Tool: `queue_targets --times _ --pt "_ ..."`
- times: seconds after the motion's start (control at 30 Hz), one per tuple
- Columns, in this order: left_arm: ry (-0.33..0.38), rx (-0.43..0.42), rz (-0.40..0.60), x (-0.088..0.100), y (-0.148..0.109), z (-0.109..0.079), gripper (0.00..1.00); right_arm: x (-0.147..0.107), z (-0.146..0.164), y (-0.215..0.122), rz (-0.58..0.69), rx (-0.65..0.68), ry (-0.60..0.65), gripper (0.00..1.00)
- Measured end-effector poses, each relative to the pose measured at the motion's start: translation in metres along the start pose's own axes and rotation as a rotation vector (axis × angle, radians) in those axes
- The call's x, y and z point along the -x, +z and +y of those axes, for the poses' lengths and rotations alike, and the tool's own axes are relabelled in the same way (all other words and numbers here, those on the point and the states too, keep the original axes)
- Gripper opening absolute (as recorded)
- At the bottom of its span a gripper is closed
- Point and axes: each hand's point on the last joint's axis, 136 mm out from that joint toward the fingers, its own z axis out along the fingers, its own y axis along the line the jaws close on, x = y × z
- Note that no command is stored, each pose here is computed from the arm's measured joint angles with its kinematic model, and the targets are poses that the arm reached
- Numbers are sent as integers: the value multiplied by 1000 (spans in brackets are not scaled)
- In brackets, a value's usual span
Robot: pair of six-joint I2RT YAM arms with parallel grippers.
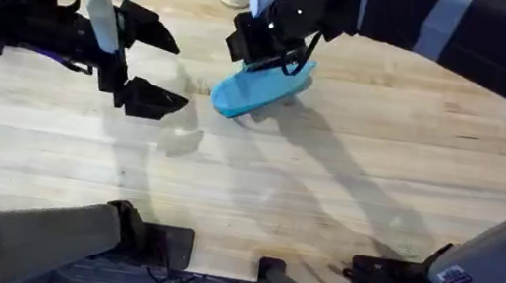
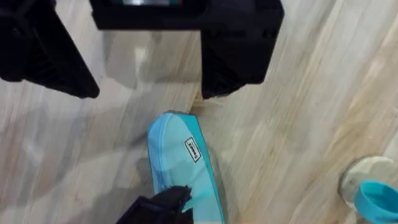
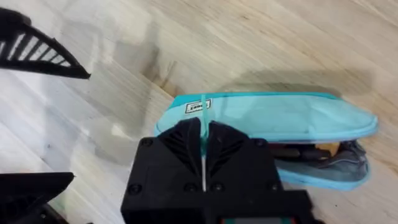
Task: Unzip the bag, pick up the pens from the table one at a time and place them inside, then zip the bag closed.
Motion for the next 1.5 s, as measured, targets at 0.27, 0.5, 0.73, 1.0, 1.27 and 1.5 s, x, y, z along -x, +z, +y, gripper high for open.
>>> queue_targets --times 0.27,0.5,0.73,1.0,1.27,1.5 --pt "115 -22 -72 7 4 0 996 0 0 0 0 0 0 31" --pt "87 -88 -144 -1 21 5 996 0 0 0 0 0 0 31" --pt "47 -133 -171 -8 33 6 995 0 0 0 0 0 0 31" --pt "158 -151 -165 3 50 6 995 0 0 0 0 0 0 31" --pt "182 -165 -155 10 71 11 996 0 0 0 0 0 0 31" --pt "215 -207 -152 20 90 4 996 0 0 0 0 0 0 31"
